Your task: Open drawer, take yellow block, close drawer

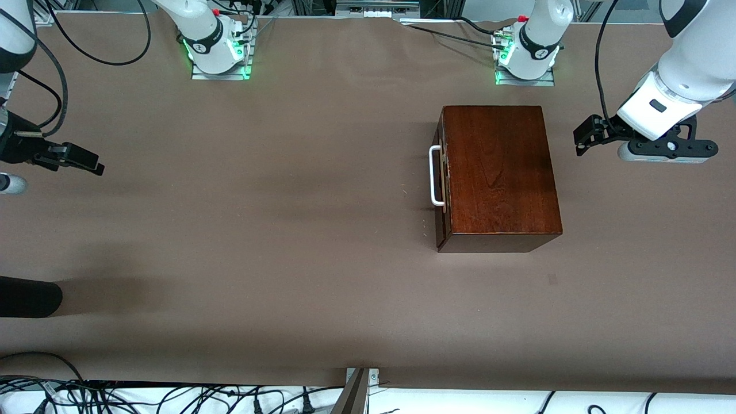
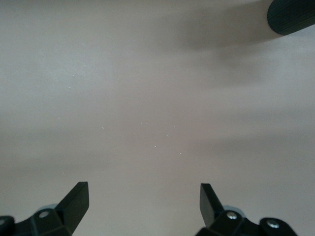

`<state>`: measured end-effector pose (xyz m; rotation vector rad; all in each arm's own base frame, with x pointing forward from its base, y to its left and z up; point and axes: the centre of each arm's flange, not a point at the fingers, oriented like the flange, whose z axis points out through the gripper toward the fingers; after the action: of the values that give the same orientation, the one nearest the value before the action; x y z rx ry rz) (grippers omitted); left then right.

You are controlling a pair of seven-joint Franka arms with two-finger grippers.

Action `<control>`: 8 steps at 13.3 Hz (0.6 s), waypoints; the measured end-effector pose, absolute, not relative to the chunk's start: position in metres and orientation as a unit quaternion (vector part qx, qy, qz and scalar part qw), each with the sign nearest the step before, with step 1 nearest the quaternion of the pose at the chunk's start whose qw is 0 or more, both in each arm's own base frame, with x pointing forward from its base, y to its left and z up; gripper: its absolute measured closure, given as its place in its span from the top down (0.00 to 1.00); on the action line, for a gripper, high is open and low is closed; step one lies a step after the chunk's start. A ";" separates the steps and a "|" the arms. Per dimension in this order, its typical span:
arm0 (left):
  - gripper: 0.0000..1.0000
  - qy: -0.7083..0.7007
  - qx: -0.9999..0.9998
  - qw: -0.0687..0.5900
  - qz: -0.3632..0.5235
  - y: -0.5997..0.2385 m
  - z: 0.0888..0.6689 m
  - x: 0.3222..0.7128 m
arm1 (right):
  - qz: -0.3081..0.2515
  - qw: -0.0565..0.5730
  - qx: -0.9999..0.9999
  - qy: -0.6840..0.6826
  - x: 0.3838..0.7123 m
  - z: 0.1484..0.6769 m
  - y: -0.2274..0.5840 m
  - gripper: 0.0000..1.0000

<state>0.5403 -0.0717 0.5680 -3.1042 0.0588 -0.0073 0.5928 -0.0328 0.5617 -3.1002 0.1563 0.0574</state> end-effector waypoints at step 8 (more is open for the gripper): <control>1.00 0.019 -1.000 0.018 -0.007 -0.071 0.572 0.539 | 0.021 0.021 -0.998 0.054 0.588 0.576 -0.038 1.00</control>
<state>0.5389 -0.0713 0.5723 -3.1059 0.0587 -0.0202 0.5879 -0.0380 0.5764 -3.0947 0.1659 0.0636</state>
